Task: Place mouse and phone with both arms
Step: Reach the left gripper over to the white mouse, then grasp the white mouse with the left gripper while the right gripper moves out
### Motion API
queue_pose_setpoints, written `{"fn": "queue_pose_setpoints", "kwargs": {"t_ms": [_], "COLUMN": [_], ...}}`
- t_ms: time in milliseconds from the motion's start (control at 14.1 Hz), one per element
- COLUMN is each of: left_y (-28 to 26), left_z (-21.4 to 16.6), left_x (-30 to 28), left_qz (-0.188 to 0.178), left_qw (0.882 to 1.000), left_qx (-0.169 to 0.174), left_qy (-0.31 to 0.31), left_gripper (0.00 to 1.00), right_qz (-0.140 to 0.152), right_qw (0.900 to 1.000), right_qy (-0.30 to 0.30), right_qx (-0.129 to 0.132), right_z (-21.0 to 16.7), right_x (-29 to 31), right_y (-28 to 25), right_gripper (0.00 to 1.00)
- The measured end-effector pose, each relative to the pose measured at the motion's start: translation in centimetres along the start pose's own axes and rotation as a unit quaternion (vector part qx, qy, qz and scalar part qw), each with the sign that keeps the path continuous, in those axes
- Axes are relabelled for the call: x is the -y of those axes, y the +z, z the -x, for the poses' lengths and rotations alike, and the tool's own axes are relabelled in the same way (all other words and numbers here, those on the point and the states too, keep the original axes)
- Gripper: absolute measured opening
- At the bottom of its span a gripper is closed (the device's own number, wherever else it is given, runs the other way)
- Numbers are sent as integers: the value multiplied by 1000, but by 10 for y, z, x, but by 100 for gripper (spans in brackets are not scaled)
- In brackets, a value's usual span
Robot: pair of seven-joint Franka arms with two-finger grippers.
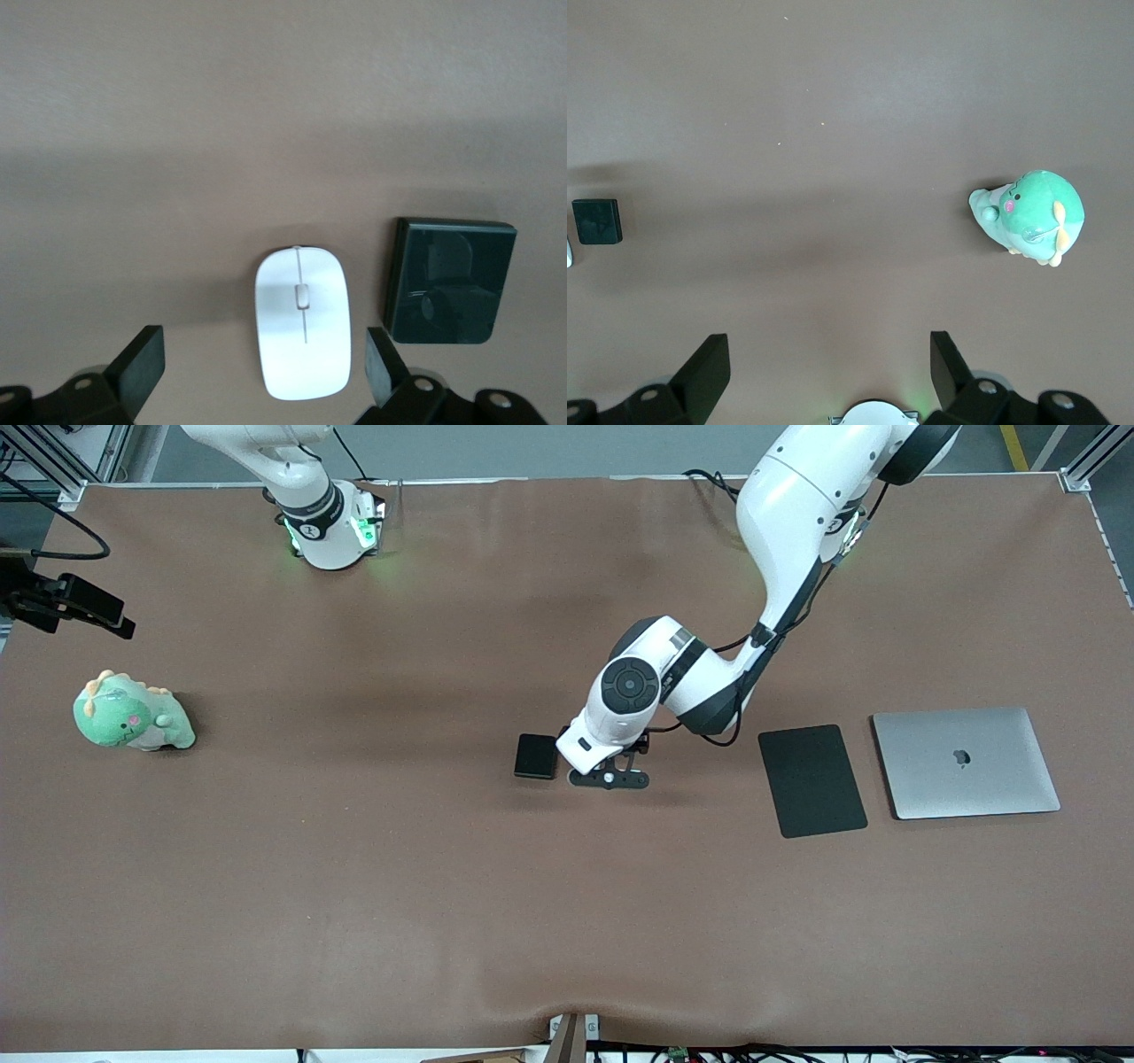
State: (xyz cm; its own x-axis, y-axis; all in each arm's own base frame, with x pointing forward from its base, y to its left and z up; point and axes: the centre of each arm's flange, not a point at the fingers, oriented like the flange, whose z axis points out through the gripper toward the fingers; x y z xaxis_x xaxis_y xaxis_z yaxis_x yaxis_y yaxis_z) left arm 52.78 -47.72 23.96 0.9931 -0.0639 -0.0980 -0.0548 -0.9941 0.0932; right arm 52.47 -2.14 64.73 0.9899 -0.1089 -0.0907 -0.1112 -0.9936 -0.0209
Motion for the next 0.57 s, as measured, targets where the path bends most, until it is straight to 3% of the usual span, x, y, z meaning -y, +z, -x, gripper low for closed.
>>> {"fn": "queue_pose_setpoints", "kwargs": {"t_ms": [213,569], "left_y": [16,45], "left_z": [5,15], "left_x": [-9,-13], "left_qz": [1,-26], "left_qw": [1000,999], "left_qx": [-5,-5], "left_qy": [-6,-24], "left_gripper": [100,100], "right_qz": [0,2], "right_qw": [1000,1000], "right_qy": [-1,-2], "right_qx": [2,17], "right_z": [-2,-15], "right_x": [1,3], "right_y": [3,19], "right_gripper": [100,100]}}
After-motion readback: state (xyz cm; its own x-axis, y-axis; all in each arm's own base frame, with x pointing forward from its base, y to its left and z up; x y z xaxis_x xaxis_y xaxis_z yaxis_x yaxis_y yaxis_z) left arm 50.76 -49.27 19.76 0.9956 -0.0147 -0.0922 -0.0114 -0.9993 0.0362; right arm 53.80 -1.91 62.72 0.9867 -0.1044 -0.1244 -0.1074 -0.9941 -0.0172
